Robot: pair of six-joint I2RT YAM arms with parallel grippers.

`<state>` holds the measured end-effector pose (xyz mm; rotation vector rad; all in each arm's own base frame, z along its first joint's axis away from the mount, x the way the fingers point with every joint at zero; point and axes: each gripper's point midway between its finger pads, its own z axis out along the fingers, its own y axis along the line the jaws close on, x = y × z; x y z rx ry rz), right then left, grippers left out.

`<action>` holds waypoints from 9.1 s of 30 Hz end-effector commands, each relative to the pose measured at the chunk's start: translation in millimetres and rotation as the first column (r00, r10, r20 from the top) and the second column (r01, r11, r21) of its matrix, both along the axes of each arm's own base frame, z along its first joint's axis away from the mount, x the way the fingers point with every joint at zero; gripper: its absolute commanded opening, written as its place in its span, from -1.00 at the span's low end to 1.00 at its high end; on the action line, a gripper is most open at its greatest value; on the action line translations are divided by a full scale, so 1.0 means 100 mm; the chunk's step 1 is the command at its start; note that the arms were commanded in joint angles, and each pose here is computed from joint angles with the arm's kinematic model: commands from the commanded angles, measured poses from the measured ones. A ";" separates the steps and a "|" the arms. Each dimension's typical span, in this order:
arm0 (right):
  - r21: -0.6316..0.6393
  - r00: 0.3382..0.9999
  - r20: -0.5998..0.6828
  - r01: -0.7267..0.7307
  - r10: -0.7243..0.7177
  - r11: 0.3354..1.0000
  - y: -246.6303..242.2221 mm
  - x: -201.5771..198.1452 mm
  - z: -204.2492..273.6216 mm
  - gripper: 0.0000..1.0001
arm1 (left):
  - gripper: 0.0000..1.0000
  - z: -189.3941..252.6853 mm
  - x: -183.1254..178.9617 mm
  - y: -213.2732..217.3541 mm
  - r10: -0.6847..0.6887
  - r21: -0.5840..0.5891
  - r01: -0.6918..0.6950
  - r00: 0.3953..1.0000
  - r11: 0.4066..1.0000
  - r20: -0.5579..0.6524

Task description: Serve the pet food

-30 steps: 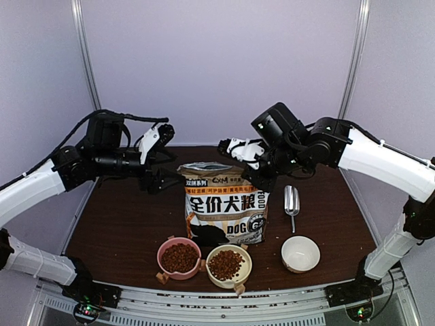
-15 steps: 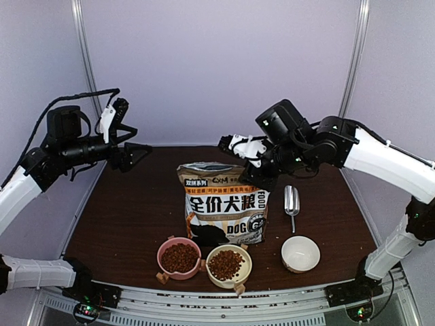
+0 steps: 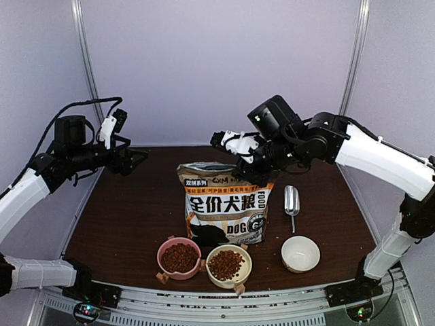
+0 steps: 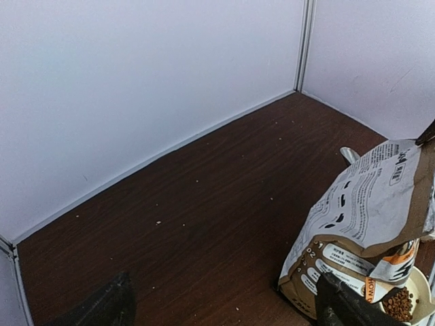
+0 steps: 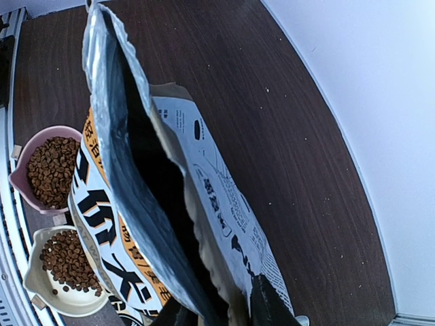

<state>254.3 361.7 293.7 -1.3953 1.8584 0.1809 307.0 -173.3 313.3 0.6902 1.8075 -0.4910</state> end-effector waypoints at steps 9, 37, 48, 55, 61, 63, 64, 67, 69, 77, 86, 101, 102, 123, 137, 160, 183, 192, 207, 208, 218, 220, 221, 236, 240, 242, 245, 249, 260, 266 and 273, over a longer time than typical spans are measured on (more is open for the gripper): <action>-0.021 1.000 0.030 -0.009 0.009 1.000 0.09 0.06 0.04 -0.72 | 0.89 0.15 -0.02 0.05 0.014 -0.021 -0.013 0.998 1.000 0.056; -0.012 0.996 0.064 -0.057 0.058 0.998 0.35 0.07 0.06 -0.48 | 0.86 0.01 -0.62 -1.21 -0.493 0.148 0.476 0.862 0.867 0.116; 0.032 0.995 0.079 -0.069 0.066 0.997 0.34 0.03 0.20 -1.00 | -0.15 -0.01 -0.56 -1.57 -0.570 0.116 0.560 0.818 0.820 0.081; 0.079 0.994 0.073 -0.084 0.078 0.993 0.41 0.00 0.27 -1.00 | -0.95 -0.06 -0.60 -1.62 -0.592 0.097 0.585 0.804 0.805 0.055; 0.097 0.994 0.044 -0.101 0.097 0.990 0.50 -0.01 0.21 -0.71 | -1.00 -0.07 -0.59 -1.60 -0.582 0.090 0.576 0.811 0.812 0.061; 0.101 0.994 0.036 -0.107 0.104 0.989 0.54 -0.02 0.18 -0.61 | -1.00 -0.06 -0.60 -1.61 -0.583 0.082 0.578 0.810 0.812 0.066; 0.104 0.994 0.032 -0.110 0.107 0.988 0.56 -0.02 0.17 -0.57 | -1.00 -0.07 -0.61 -1.61 -0.585 0.078 0.580 0.809 0.811 0.065; 0.115 0.993 0.028 -0.115 0.112 0.987 0.62 -0.02 0.15 -0.44 | -1.00 -0.06 -0.61 -1.61 -0.586 0.069 0.582 0.808 0.810 0.067; 0.124 0.993 0.027 -0.119 0.117 0.985 0.67 -0.01 0.15 -0.38 | -1.00 -0.04 -0.61 -1.61 -0.584 0.063 0.581 0.808 0.811 0.073; 0.148 0.992 0.024 -0.129 0.127 0.980 0.85 0.02 0.09 -0.29 | -1.00 0.00 -0.64 -1.63 -0.588 0.023 0.589 0.804 0.808 0.086; 0.220 0.994 0.082 -0.088 0.071 0.972 0.81 0.07 0.21 -1.00 | -1.00 0.00 -0.64 -1.61 -0.581 0.028 0.581 0.809 0.814 0.090; 0.304 0.997 0.068 -0.065 0.046 0.951 0.71 -0.01 0.36 -1.00 | -0.97 -0.14 -0.54 -1.55 -0.537 0.090 0.531 0.840 0.843 0.075; 0.303 0.997 0.067 -0.059 0.041 0.951 0.71 0.00 0.35 -1.00 | -1.00 -0.13 -0.56 -1.54 -0.541 0.087 0.534 0.838 0.841 0.080; 0.391 0.996 0.032 -0.093 0.087 0.916 0.98 -0.01 0.33 -0.77 | -1.00 -0.08 -0.70 -1.62 -0.611 0.037 0.610 0.788 0.791 0.073; 0.316 0.995 0.096 -0.029 -0.002 0.948 0.70 0.08 0.31 -0.97 | -1.00 -0.01 -0.66 -1.54 -0.568 0.064 0.564 0.816 0.823 0.107; -0.016 0.955 0.185 0.240 -0.233 0.971 -0.69 0.28 -0.23 -0.96 | -1.00 0.06 -0.63 -1.38 -0.506 0.088 0.498 0.849 0.863 0.153; -0.109 0.882 0.253 0.434 -0.397 0.894 -1.57 0.34 -0.30 -0.88 | -1.00 0.09 -0.62 -1.36 -0.499 0.091 0.491 0.852 0.867 0.160; -0.096 0.837 0.288 0.509 -0.466 0.855 -1.86 0.33 -0.19 -0.79 | -1.00 0.08 -0.63 -1.37 -0.507 0.093 0.498 0.848 0.862 0.155; 0.336 0.923 0.054 0.343 -0.381 0.877 -1.47 -0.04 0.52 0.05 | 0.26 0.69 -0.82 -1.33 -0.493 -0.090 0.514 0.850 0.853 0.184; 0.366 0.923 0.037 0.345 -0.384 0.864 -1.43 -0.04 0.57 0.06 | 0.28 0.68 -0.78 -1.33 -0.479 -0.101 0.498 0.862 0.861 0.164; 0.467 0.985 -0.079 0.174 -0.155 0.867 -0.88 -0.19 0.75 0.23 | 0.62 0.48 -0.87 -1.72 -0.560 -0.007 0.561 0.827 0.828 0.046; 0.446 0.991 -0.062 0.133 -0.118 0.885 -0.83 -0.22 0.68 0.27 | 0.68 0.39 -0.87 -1.78 -0.564 0.069 0.560 0.825 0.825 0.043; 0.433 0.993 -0.051 0.119 -0.107 0.894 -0.81 -0.22 0.65 0.27 | 0.72 0.34 -0.85 -1.80 -0.557 0.110 0.550 0.830 0.828 0.042; 0.414 0.988 0.065 0.100 -0.139 0.905 -0.95 0.01 0.44 0.26 | 0.84 0.11 -0.51 -2.19 -0.511 0.494 0.414 0.856 0.764 0.073; 0.490 0.996 0.045 0.040 -0.071 0.871 -1.04 -0.02 0.41 0.25 | 0.85 0.25 -0.57 -2.41 -0.539 0.473 0.451 0.840 0.757 0.061; 0.531 0.996 0.087 -0.024 -0.027 0.847 -1.04 -0.08 0.44 0.24 | 0.85 0.35 -0.60 -2.51 -0.552 0.438 0.479 0.832 0.761 0.048; 0.574 0.994 0.107 -0.059 -0.004 0.817 -1.09 -0.10 0.42 0.23 | 0.85 0.39 -0.64 -2.64 -0.571 0.390 0.524 0.821 0.757 0.007; 0.577 0.994 0.088 -0.104 0.065 0.810 -1.01 -0.10 0.30 0.17 | 0.82 0.36 -0.62 -2.78 -0.572 0.356 0.550 0.818 0.755 -0.051; 0.566 0.994 0.057 -0.105 0.088 0.818 -0.85 0.10 0.00 -0.38 | 0.71 0.41 -0.56 -2.91 -0.550 0.307 0.542 0.833 0.782 -0.069; 0.583 0.993 0.046 -0.118 0.112 0.804 -0.84 0.03 0.03 -0.89 | 0.72 0.40 -0.59 -2.96 -0.576 0.299 0.569 0.814 0.766 -0.074; 0.618 0.982 0.007 -0.154 0.190 0.771 -0.82 -0.17 0.20 -1.00 | 0.84 0.21 -0.63 -3.03 -0.577 0.386 0.559 0.813 0.733 -0.082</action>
